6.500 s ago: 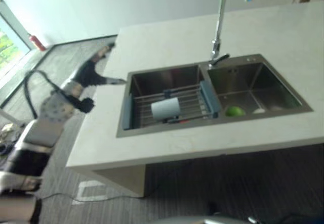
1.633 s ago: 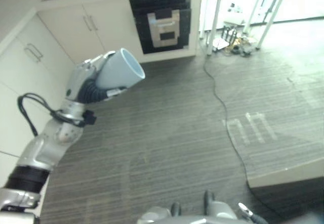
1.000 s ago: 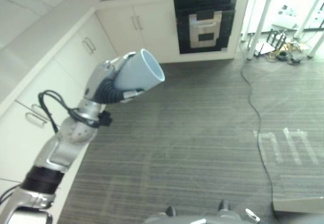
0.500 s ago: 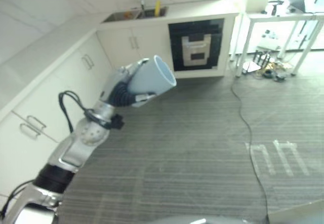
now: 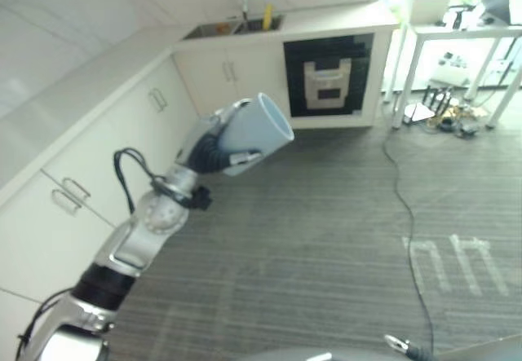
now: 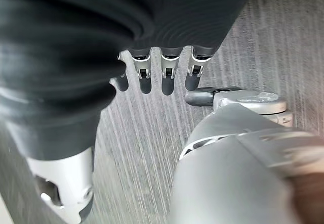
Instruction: Place the dishes in the dishwasher.
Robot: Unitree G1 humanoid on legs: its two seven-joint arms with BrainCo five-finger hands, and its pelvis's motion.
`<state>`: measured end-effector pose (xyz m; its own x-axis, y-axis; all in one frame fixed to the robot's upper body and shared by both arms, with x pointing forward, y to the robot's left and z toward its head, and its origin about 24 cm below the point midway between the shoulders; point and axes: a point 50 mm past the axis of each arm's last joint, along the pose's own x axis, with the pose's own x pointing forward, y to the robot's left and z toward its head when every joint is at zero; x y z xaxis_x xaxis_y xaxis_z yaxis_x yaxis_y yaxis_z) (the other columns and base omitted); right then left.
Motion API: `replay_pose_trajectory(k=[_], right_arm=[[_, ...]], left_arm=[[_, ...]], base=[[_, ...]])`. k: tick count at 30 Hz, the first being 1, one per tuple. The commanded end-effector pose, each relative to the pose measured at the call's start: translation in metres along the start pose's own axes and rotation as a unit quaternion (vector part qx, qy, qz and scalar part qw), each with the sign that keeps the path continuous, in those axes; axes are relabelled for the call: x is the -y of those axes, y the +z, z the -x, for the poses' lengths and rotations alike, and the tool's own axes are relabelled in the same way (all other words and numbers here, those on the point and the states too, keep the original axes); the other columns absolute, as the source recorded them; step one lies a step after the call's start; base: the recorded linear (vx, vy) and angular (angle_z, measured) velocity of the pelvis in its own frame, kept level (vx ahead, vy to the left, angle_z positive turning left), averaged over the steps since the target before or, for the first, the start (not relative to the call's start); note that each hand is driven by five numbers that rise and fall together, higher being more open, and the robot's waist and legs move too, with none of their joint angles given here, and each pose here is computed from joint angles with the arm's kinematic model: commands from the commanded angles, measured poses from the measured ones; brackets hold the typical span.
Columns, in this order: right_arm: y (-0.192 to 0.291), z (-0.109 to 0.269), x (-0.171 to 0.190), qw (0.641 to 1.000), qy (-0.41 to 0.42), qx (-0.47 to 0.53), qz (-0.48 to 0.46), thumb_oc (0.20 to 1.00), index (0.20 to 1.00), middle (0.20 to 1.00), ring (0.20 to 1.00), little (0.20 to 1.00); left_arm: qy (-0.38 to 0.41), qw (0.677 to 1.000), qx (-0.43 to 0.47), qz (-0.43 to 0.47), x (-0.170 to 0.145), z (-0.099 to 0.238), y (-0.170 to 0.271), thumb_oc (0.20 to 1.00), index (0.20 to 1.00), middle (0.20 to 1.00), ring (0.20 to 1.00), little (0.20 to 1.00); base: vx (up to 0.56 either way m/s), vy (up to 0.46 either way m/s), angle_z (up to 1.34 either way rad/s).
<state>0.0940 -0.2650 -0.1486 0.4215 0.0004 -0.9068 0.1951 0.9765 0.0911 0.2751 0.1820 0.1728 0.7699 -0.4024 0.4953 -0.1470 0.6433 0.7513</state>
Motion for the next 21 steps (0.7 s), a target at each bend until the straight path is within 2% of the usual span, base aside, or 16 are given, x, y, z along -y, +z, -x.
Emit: replay_pose_trajectory(k=[1, 9, 15, 21], right_arm=[[0.021, -0.002, -0.002, 0.999, -0.001, 0.051, 0.014, 1.0, 1.0, 1.0, 1.0, 1.0], [0.029, 0.001, 0.0, 0.994, -0.001, 0.105, -0.008, 1.0, 1.0, 1.0, 1.0, 1.0], [0.044, 0.0, -0.023, 0.985, 0.017, 0.164, -0.056, 1.0, 1.0, 1.0, 1.0, 1.0], [0.066, 0.001, -0.04, 0.977, 0.059, 0.202, -0.013, 1.0, 1.0, 1.0, 1.0, 1.0]], left_arm=[[0.083, 0.996, 0.046, -0.003, -0.038, -0.021, 0.01, 0.2, 0.2, 0.2, 0.2, 0.2], [0.044, 0.997, 0.06, -0.017, -0.031, -0.015, 0.009, 0.2, 0.2, 0.2, 0.2, 0.2], [-0.005, 0.995, 0.099, -0.027, -0.023, -0.025, 0.018, 0.2, 0.2, 0.2, 0.2, 0.2], [-0.002, 0.995, 0.091, -0.048, -0.026, -0.032, 0.017, 0.2, 0.2, 0.2, 0.2, 0.2]], base=[[0.33, 0.242, 0.01], [0.35, 0.343, -0.25], [0.23, 0.263, -0.15], [0.28, -0.042, -0.09]])
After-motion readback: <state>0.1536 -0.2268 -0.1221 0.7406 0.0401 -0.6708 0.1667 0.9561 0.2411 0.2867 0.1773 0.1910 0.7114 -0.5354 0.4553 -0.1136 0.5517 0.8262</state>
